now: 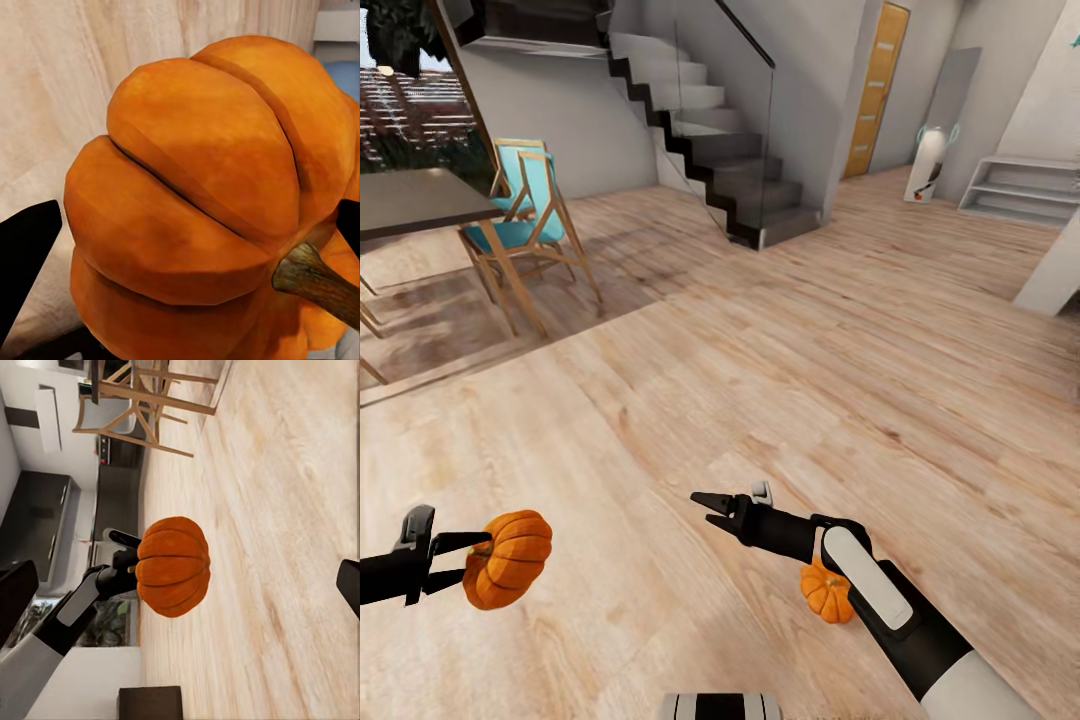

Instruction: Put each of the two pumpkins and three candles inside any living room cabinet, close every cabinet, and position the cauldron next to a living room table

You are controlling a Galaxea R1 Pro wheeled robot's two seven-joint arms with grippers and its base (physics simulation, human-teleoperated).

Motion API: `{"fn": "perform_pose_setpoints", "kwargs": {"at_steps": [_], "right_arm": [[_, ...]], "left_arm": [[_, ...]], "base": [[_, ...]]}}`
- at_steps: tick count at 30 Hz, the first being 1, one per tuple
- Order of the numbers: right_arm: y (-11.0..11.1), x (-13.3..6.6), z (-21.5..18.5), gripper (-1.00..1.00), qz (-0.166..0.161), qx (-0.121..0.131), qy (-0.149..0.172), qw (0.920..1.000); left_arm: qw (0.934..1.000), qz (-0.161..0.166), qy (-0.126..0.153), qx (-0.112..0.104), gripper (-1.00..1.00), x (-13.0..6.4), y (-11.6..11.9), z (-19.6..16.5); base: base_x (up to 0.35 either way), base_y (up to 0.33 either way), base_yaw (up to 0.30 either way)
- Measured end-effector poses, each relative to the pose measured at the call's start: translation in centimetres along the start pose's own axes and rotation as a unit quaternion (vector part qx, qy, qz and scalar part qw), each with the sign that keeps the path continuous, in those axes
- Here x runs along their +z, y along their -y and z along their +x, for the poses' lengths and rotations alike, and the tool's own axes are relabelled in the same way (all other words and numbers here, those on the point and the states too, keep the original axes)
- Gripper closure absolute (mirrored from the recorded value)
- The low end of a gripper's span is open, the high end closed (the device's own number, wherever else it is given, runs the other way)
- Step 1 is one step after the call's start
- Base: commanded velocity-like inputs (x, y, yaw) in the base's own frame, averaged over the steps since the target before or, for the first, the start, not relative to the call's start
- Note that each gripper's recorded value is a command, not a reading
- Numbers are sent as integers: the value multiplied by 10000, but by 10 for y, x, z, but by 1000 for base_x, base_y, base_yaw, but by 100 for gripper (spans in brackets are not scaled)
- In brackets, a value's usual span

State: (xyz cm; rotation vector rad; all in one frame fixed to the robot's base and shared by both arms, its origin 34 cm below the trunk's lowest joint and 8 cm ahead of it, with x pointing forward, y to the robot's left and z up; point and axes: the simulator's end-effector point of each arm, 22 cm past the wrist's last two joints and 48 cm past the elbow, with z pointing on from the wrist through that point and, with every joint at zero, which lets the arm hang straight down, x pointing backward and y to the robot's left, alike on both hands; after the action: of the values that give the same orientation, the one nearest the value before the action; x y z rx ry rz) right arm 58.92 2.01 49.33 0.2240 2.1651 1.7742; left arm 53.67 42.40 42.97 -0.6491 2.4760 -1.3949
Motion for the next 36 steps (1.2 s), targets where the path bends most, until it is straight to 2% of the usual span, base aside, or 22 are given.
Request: {"fn": "perform_pose_setpoints", "kwargs": {"at_steps": [6,26,36], "right_arm": [[4,1,1,-100,13,36,-9,10000],[13,2,3,-100,38,128,-23,9999],[16,2,3,-100,48,157,-28,9999]], "left_arm": [[10000,-26,-24,-24,100,2,-4,1],[9999,-96,-71,-76,100,6,-13,3],[9999,-72,-72,-126,100,7,-14,2]], "base": [[171,-13,-174],[308,-58,-220],[32,139,-256]]}}
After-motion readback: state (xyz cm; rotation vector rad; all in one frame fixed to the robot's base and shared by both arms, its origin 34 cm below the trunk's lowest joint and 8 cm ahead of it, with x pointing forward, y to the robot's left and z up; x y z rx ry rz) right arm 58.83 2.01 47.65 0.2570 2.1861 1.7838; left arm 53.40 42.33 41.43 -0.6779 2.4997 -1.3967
